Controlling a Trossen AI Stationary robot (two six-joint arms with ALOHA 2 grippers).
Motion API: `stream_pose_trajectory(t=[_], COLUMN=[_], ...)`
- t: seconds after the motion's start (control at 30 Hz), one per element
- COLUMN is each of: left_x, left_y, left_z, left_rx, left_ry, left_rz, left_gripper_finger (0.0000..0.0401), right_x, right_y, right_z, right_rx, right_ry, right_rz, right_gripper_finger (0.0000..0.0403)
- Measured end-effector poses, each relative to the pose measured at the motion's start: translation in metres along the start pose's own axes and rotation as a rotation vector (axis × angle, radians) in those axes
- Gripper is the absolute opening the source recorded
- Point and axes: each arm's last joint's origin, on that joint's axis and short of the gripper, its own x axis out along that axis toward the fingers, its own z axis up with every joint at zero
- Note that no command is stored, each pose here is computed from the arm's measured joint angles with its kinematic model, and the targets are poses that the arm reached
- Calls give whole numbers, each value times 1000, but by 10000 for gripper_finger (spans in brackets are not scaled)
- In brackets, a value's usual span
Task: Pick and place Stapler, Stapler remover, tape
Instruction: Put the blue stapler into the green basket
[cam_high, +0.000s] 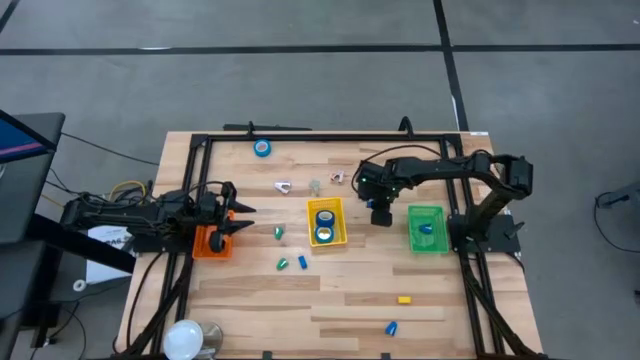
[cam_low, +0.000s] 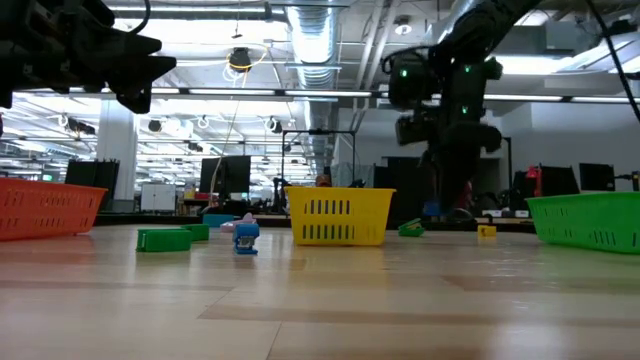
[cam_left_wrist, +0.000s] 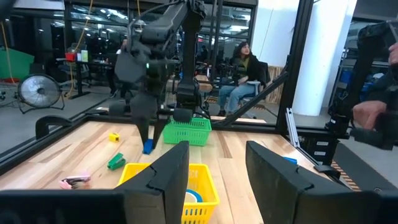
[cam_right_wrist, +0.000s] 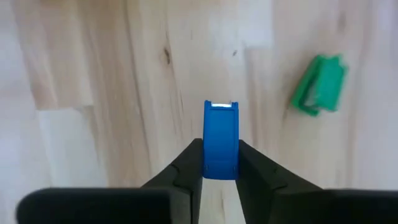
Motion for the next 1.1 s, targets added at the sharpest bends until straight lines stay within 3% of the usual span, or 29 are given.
stream_pose_trajectory(t=[0.67,1.1], left_x=[0,0], left_y=[0,0], left_z=[1,1], left_rx=[0,0], left_ry=[-9,-14], left_rz=[-1,-1], left_gripper_finger=[150,150], right_x=[-72,-77], right_y=[30,33], right_z=[-44,-83], right_rx=[-69,-49], right_ry=[97,294], right_rz=[32,62], right_gripper_finger=[62,62])
